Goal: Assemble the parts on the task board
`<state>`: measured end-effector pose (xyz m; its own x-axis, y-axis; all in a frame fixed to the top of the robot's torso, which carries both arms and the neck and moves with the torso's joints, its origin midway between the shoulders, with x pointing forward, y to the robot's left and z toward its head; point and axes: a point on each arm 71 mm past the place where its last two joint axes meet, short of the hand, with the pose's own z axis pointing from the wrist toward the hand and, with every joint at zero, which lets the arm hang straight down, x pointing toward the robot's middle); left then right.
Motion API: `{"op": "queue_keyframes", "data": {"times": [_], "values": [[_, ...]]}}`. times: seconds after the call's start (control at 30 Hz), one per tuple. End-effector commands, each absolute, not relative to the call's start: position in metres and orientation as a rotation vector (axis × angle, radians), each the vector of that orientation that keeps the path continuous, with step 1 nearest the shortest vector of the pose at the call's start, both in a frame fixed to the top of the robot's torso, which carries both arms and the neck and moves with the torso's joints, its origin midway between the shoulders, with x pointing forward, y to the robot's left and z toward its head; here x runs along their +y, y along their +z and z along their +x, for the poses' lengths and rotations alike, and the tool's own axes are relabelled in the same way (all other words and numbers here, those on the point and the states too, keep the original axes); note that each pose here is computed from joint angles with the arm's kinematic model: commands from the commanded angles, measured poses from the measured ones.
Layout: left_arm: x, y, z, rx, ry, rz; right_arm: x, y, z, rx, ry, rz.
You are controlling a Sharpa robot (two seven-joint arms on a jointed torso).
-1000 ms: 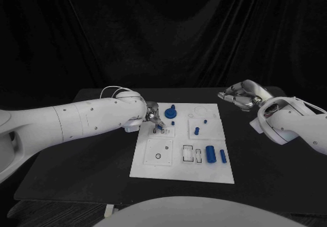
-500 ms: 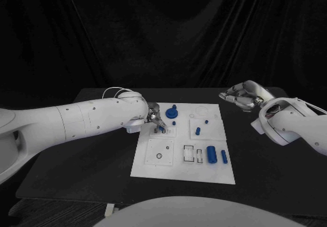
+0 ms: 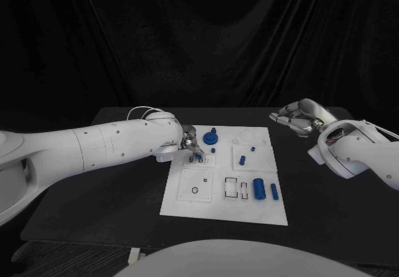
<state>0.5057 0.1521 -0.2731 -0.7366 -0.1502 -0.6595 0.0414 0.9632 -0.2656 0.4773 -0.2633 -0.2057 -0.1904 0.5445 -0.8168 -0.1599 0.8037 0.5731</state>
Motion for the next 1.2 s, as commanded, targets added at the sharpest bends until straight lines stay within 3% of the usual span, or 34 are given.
{"op": "queue_keyframes", "data": {"times": [0.03,1.2], "values": [[0.150,-0.274,0.505,2.376,-0.354,-0.086,-0.263,-0.207,0.477,1.659,0.647,0.311],[0.149,-0.289,0.503,2.375,-0.363,-0.109,-0.265,-0.208,0.476,1.664,0.644,0.312]]}}
